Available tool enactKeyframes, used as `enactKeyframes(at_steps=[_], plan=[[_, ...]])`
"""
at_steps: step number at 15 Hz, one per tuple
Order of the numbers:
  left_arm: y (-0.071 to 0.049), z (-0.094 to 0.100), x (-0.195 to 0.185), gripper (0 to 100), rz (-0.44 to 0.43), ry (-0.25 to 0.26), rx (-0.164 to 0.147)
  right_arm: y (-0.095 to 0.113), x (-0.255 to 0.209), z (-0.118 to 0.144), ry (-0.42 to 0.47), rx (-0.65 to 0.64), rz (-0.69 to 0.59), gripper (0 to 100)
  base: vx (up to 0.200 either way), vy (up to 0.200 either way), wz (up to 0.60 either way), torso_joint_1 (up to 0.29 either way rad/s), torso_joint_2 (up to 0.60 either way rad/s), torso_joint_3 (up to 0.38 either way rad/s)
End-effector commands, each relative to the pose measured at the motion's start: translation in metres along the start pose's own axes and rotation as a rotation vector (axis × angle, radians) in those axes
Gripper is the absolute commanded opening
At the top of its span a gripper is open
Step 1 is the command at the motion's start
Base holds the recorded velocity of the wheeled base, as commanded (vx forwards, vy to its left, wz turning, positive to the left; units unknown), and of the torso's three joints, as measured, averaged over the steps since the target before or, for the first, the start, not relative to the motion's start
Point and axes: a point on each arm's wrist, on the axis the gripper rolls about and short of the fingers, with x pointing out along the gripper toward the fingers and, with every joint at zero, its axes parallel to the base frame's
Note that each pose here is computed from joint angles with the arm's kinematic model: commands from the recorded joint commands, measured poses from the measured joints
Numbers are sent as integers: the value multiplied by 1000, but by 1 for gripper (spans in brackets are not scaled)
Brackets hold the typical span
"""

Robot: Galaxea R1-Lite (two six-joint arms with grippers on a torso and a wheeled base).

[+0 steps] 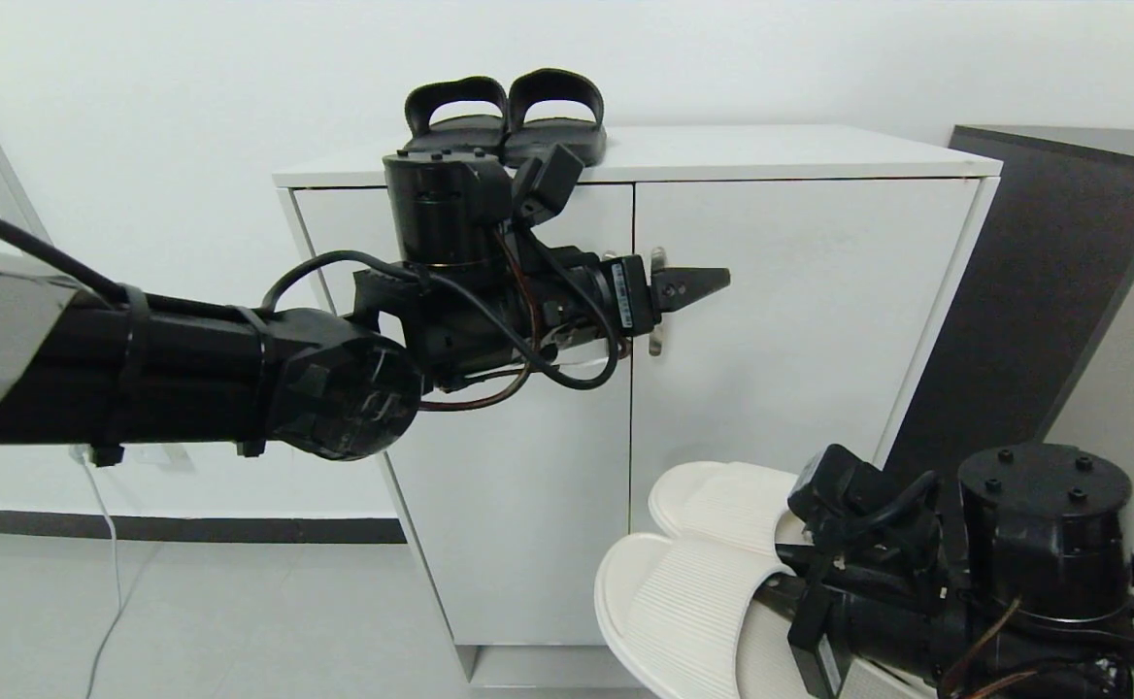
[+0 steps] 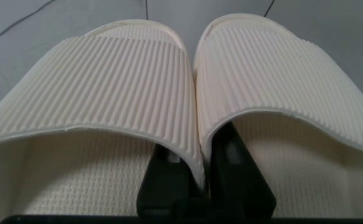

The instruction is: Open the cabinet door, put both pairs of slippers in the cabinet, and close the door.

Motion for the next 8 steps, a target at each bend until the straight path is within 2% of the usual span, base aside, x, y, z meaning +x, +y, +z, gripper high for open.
enactKeyframes(at_steps=[1, 6, 7, 8], plan=[[5, -3, 10, 100, 5, 2, -2, 0, 0, 0, 1, -1, 1, 0, 0, 0, 0, 0, 0, 0], [11, -8, 20, 100, 6, 11, -10, 1, -1, -2, 7, -1, 4, 0, 0, 0, 0, 0, 0, 0], [11, -8, 20, 0, 7, 8, -8, 1, -1, -3, 10, -1, 4, 0, 0, 0, 0, 0, 0, 0], [11, -8, 20, 0, 7, 8, -8, 1, -1, -3, 10, -1, 4, 0, 0, 0, 0, 0, 0, 0]])
